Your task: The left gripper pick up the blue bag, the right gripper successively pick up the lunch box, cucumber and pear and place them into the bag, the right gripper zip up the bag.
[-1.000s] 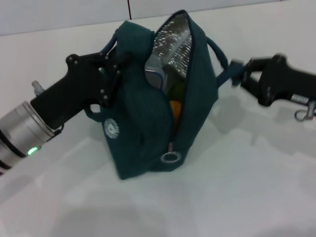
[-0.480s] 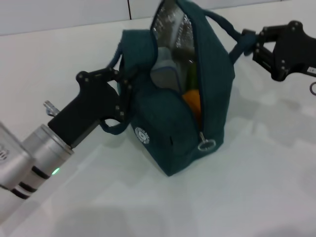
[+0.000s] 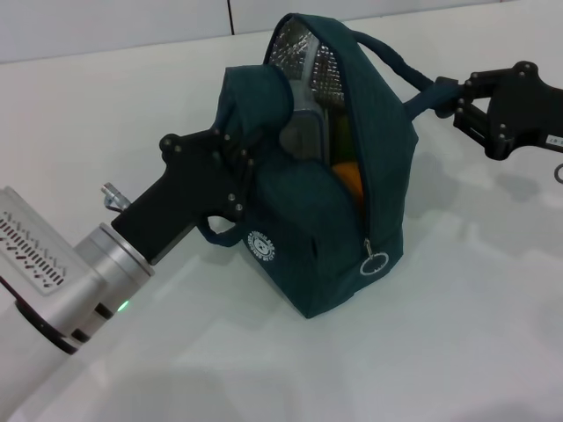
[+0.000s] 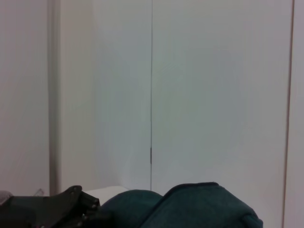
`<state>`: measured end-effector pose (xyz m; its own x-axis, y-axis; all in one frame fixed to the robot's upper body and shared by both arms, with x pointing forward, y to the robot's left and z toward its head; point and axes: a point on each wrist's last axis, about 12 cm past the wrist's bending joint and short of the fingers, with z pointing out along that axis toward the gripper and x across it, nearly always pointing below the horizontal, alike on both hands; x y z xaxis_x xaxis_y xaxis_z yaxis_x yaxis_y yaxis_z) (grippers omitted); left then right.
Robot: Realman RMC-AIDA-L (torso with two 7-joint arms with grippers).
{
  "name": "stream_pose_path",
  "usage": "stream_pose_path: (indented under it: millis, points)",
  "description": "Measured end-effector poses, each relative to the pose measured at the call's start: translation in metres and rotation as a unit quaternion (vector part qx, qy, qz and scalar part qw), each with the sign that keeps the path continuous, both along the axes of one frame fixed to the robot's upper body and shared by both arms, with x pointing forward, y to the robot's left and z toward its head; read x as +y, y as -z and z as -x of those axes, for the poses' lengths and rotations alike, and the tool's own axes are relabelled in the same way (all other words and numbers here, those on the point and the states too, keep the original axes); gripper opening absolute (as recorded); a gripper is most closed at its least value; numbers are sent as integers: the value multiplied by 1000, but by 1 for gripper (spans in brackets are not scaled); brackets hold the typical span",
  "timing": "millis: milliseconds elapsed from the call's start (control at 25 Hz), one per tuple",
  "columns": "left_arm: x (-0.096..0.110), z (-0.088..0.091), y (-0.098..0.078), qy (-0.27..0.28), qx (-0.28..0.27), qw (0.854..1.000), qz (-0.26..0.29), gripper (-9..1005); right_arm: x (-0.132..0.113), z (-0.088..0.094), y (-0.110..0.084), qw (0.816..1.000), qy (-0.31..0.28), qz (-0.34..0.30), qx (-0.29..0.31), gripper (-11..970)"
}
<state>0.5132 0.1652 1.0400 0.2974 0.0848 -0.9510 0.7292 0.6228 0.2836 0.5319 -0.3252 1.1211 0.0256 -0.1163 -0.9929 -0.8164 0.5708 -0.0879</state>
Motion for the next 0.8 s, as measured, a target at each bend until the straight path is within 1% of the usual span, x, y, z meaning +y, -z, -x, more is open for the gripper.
stream_pose_path:
  millis: [280,400,520,600,720,800]
  points:
    - [0,1,0,0,1,1000,1,45,1,7,0,1000,-18,-6,0,88]
    - [0,2,1,0,1,1000,2,49,-1,10,3,1000,-17,-4,4,211]
    - [-1,3,1,3,1,1000,2,56,-5,14,4,1000,-8,-14,3,332]
    - [-1,3,1,3,1,1000,2,60,-9,19,3,1000,-4,-26,-10,410]
    - [-1,3,1,3,2,1000,2,66,-10,30,5,998,-14,-32,-44,527]
    - [-1,3,1,3,3,1000,3,71,-10,35,6,997,-22,-39,-56,545]
